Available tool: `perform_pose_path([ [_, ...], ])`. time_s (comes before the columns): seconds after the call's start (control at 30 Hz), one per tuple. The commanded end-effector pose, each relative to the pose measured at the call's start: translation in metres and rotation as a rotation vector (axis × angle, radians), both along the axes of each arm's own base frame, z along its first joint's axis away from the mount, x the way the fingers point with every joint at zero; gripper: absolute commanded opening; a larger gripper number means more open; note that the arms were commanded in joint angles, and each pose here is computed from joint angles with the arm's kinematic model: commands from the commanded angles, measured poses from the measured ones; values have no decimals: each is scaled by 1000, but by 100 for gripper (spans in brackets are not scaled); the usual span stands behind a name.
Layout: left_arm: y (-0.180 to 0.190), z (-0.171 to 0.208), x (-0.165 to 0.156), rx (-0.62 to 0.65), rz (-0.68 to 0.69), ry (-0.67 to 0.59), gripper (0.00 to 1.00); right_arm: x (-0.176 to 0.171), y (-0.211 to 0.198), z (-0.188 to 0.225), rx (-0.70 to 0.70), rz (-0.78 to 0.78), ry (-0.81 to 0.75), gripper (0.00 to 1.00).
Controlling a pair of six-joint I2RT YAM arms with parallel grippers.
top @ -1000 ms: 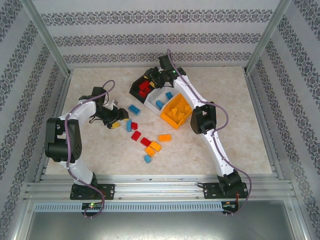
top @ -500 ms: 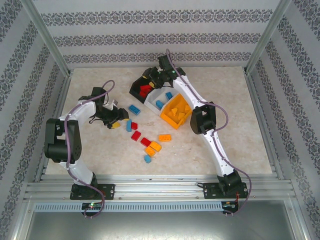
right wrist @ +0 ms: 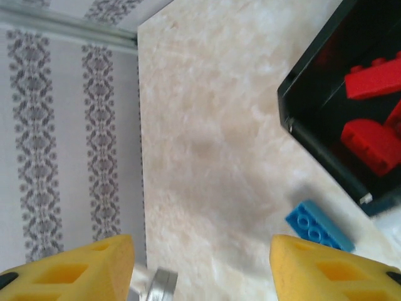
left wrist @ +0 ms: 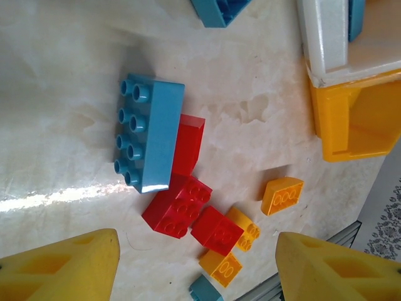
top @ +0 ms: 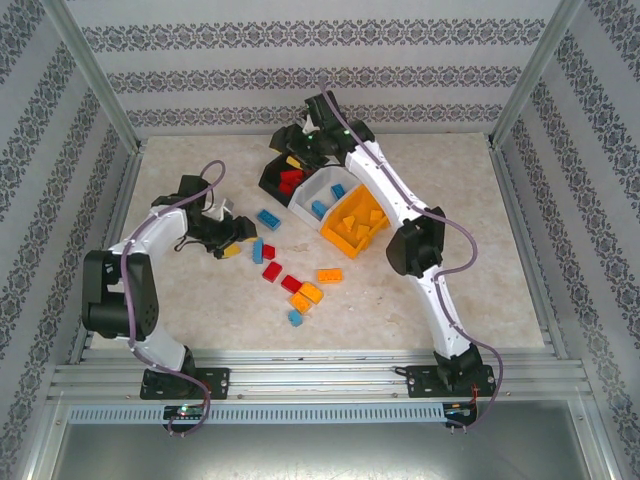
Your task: Sort the legos into containers by color
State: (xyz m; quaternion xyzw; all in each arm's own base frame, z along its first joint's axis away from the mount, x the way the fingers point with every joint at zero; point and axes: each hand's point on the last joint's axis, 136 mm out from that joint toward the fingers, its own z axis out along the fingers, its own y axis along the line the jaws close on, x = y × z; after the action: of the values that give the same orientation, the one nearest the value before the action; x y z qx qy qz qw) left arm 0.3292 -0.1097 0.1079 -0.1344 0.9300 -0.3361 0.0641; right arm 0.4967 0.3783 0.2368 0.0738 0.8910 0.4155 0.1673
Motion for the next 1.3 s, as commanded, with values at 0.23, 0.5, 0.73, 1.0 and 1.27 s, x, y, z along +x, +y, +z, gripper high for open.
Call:
perform_pose_path([
  [0.23, 3, 10, -14, 13, 3, -57, 68, -101, -54, -29, -477, 167, 60, 62],
  [0.5, 0, 9, -8, 8, -3, -42, 68, -167, -72, -77, -657, 223, 157, 64],
  [0.73, 0, 8, -10, 21, -5, -42, 68, -215, -38, -118, -595, 374, 158, 64],
  [1.0, 11, 7, -14, 89, 11, -39, 69, -253, -10, -150, -682, 616, 122, 64],
  [1.27, 41, -4, -25, 232, 67, 27, 76, -248, -9, -166, -746, 634, 105, 71],
])
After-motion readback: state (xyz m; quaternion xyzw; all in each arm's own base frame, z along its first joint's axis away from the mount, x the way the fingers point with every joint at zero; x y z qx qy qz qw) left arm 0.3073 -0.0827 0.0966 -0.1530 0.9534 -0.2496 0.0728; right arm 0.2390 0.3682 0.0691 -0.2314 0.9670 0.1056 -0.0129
